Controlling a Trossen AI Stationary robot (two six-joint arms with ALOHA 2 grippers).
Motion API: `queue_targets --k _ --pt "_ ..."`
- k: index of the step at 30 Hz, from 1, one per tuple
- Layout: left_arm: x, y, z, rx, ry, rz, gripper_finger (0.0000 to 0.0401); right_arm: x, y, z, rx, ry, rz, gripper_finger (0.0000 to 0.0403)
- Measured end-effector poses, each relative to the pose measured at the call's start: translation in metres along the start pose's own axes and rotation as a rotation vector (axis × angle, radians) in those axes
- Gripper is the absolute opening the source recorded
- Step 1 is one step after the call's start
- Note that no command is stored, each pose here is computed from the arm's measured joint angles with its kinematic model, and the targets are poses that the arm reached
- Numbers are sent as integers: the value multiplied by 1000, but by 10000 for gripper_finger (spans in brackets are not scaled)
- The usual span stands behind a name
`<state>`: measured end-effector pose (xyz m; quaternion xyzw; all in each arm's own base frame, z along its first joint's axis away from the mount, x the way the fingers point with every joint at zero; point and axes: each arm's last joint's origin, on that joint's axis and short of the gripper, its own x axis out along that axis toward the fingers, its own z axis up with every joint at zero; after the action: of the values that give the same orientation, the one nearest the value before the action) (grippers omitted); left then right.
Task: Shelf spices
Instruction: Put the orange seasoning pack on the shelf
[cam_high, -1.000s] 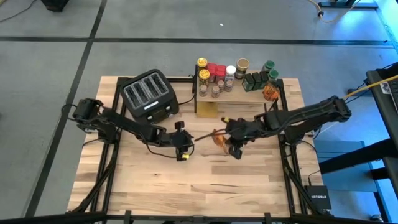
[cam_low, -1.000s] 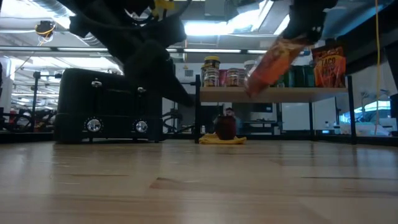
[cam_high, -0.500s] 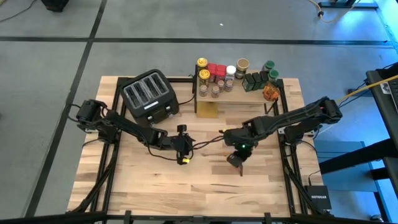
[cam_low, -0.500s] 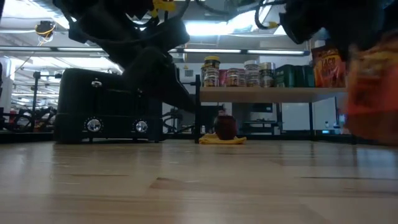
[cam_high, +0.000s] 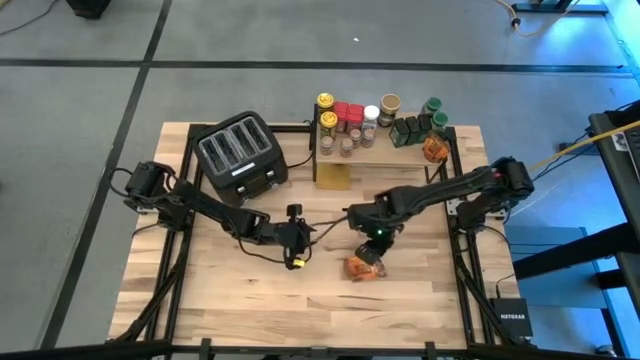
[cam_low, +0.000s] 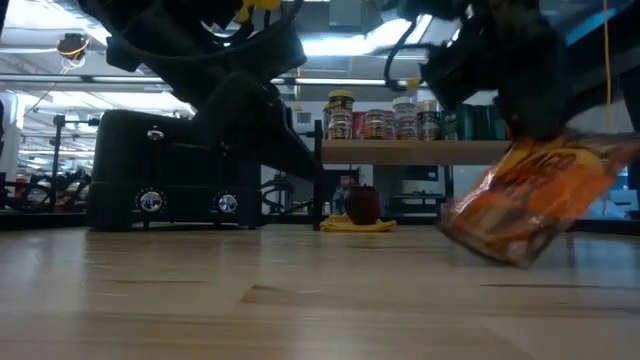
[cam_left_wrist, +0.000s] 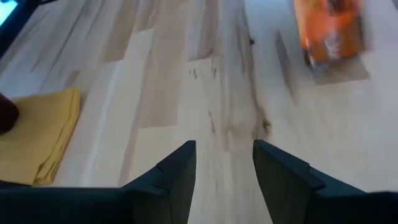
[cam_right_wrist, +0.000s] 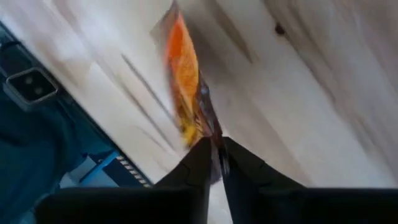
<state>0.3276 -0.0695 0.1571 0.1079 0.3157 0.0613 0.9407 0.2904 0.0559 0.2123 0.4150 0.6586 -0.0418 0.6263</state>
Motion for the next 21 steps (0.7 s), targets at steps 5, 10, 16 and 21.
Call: queue_targets --k 5,10,16,21 --pt "0 0 1 -3 -9 2 153 1 0 11 -35 -25 49 76" --pt "0 -1 2 -8 -21 0 153 -9 3 13 -82 -56 125 128" --pt "0 -2 3 -47 -27 -48 153 -13 11 -2 -151 -135 64 182" --pt "3 -8 4 -99 -56 -163 153 18 23 -39 -323 -277 -177 199"
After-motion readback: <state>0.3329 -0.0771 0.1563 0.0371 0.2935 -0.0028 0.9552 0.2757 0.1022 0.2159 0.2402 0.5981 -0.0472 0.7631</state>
